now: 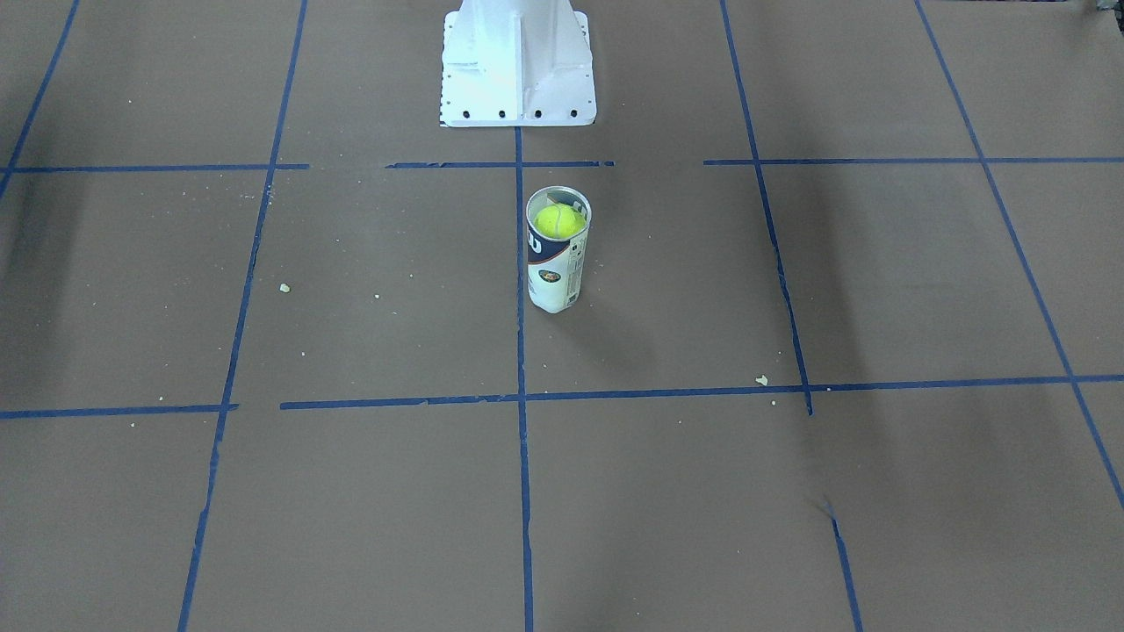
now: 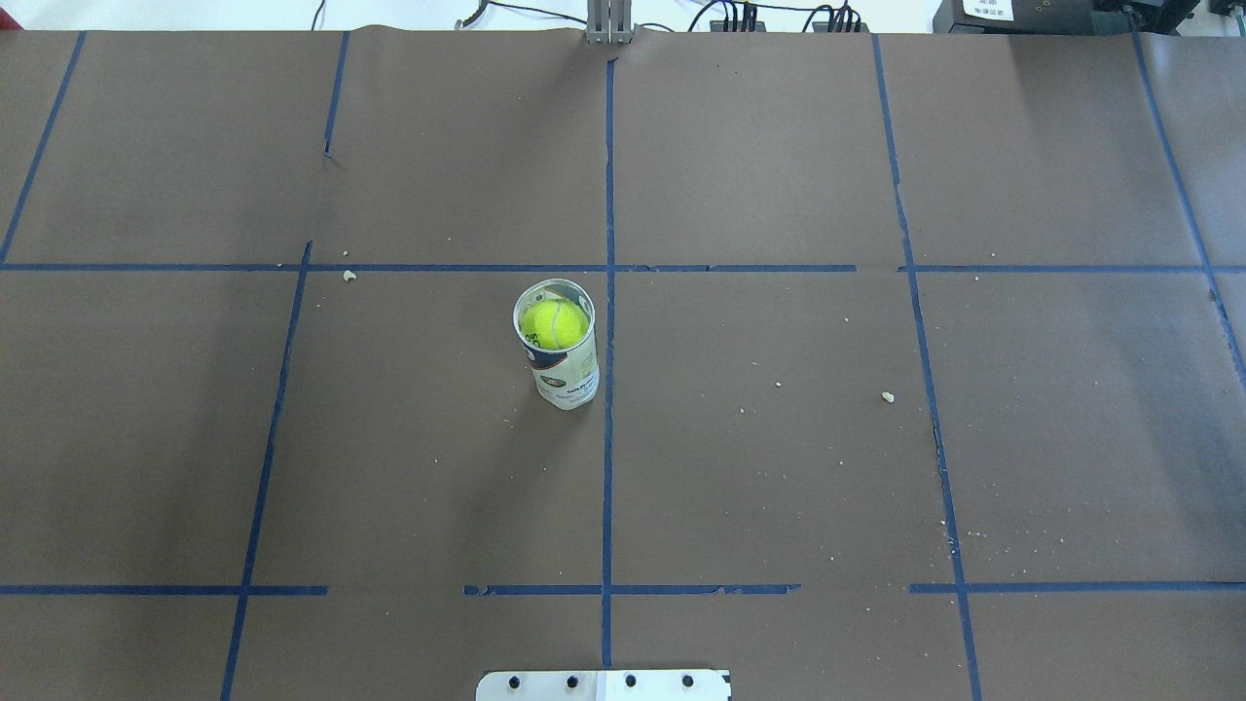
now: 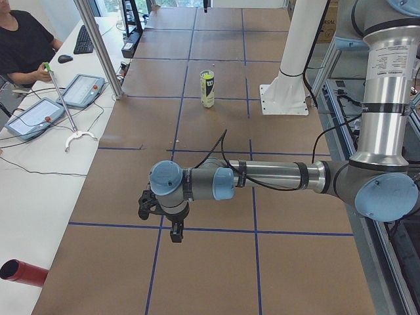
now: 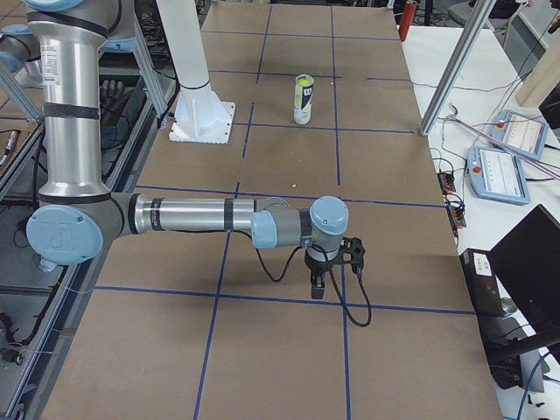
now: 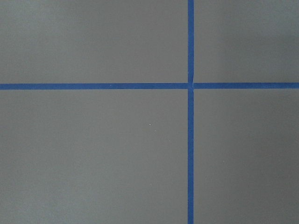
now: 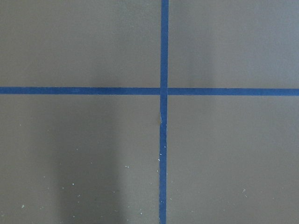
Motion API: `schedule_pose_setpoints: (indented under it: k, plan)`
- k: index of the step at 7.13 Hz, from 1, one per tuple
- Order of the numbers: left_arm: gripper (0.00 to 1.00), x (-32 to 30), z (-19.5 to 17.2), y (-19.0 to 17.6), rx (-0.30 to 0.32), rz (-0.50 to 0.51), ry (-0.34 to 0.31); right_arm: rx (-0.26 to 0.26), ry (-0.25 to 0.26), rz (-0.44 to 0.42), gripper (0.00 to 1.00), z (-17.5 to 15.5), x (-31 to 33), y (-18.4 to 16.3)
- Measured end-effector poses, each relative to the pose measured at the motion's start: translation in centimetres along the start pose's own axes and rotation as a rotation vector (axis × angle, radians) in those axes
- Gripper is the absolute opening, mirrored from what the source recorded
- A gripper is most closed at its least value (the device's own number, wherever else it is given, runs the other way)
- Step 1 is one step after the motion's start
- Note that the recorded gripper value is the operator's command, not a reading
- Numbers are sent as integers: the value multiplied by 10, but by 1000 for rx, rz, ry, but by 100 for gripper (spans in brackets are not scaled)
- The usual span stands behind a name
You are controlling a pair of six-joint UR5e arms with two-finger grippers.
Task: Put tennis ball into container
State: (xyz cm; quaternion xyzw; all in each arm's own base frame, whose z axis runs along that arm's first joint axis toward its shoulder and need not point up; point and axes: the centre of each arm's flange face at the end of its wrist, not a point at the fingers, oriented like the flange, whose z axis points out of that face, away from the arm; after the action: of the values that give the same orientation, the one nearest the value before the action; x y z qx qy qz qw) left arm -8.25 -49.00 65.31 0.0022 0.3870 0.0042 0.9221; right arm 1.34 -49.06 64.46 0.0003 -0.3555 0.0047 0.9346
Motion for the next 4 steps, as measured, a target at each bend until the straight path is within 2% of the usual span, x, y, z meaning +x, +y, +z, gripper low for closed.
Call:
schedule_pose_setpoints:
  k: [4]
  plan:
    - [100,0,0,0,0,0,0,0,0,0,100,0,0,0]
